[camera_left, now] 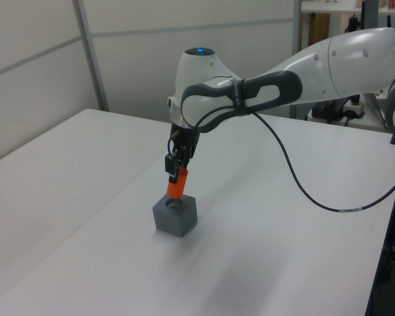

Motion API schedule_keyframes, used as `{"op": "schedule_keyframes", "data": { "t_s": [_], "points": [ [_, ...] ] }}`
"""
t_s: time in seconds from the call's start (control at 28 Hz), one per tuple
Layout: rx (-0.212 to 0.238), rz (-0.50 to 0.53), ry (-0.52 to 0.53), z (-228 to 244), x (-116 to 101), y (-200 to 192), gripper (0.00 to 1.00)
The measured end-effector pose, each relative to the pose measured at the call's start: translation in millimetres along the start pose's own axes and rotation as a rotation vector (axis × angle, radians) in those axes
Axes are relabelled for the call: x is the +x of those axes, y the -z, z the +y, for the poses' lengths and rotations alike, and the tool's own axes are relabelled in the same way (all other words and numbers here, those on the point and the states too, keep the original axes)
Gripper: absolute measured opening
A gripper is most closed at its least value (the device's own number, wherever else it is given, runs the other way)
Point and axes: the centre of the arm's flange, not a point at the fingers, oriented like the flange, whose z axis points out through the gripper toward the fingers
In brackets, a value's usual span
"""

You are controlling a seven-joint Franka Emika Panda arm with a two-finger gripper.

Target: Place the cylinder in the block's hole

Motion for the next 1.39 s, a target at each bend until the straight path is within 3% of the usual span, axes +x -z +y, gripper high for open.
{"op": "schedule_keyframes", "data": {
  "t_s": [0.29,1.39],
  "points": [
    [0.004,-0.029,0.004,-2,-1,-20,0.51],
    [0.003,0.008,0.011,-6,4,-29,0.51]
  ]
}}
